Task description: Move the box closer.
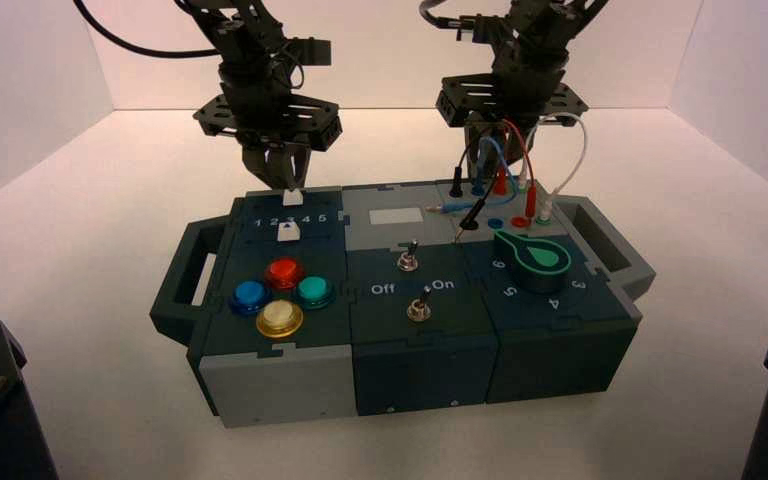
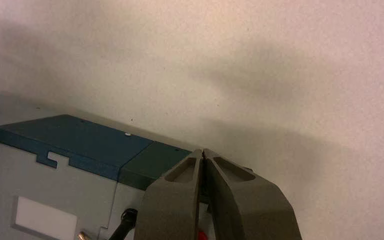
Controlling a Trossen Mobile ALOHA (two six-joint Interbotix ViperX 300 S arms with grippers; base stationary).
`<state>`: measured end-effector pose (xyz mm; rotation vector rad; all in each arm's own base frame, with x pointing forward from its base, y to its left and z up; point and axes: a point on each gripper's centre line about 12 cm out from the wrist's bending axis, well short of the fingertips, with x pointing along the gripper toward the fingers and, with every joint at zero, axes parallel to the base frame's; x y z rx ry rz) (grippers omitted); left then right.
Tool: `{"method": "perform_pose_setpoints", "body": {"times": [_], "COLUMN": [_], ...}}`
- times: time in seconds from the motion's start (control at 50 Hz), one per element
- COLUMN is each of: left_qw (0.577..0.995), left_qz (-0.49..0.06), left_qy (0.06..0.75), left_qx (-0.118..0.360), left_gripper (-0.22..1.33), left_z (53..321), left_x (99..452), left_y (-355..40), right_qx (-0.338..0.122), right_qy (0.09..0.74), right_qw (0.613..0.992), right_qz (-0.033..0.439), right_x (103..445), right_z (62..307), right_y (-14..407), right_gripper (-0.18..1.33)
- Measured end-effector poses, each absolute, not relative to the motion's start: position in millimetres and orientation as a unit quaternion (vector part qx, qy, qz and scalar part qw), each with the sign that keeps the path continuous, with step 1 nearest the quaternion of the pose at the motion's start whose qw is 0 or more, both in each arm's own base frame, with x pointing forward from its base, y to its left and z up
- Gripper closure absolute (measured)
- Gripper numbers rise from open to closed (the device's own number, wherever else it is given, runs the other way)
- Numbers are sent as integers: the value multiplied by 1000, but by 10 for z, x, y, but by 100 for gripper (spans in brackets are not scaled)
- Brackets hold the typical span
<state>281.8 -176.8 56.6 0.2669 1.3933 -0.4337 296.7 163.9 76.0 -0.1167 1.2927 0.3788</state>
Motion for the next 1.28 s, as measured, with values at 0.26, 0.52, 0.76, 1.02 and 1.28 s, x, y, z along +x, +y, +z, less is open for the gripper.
{"method": "perform_pose_setpoints", "body": {"times": [0.26,0.52,0.76,1.02,1.28], "left_qw": [739,759,781,788,786], "left_qz": [-205,-205,-204,-204,-209], "left_qy": [627,601,574,567,571], "left_qx": [139,144,140,125,117], "left_gripper": [128,128,128,128,128], "left_z": [605,892,1469,1900,1981], "left_x": [2868,3135,3246,2900,2437], "left_y": [-1807,-1827,-1788,-1709,-1619], "right_qx": [-56,-70,-73,-60,-47], "right_qy": [588,556,535,526,529], "right_qw": [786,807,821,824,822], "right_qz": [179,188,183,200,206], "right_x": [2999,3185,3220,2727,2313], "right_z": [797,1012,1573,2019,2034], "right_y": [1662,1679,1509,1380,1230], "right_gripper": [129,129,129,129,129]}}
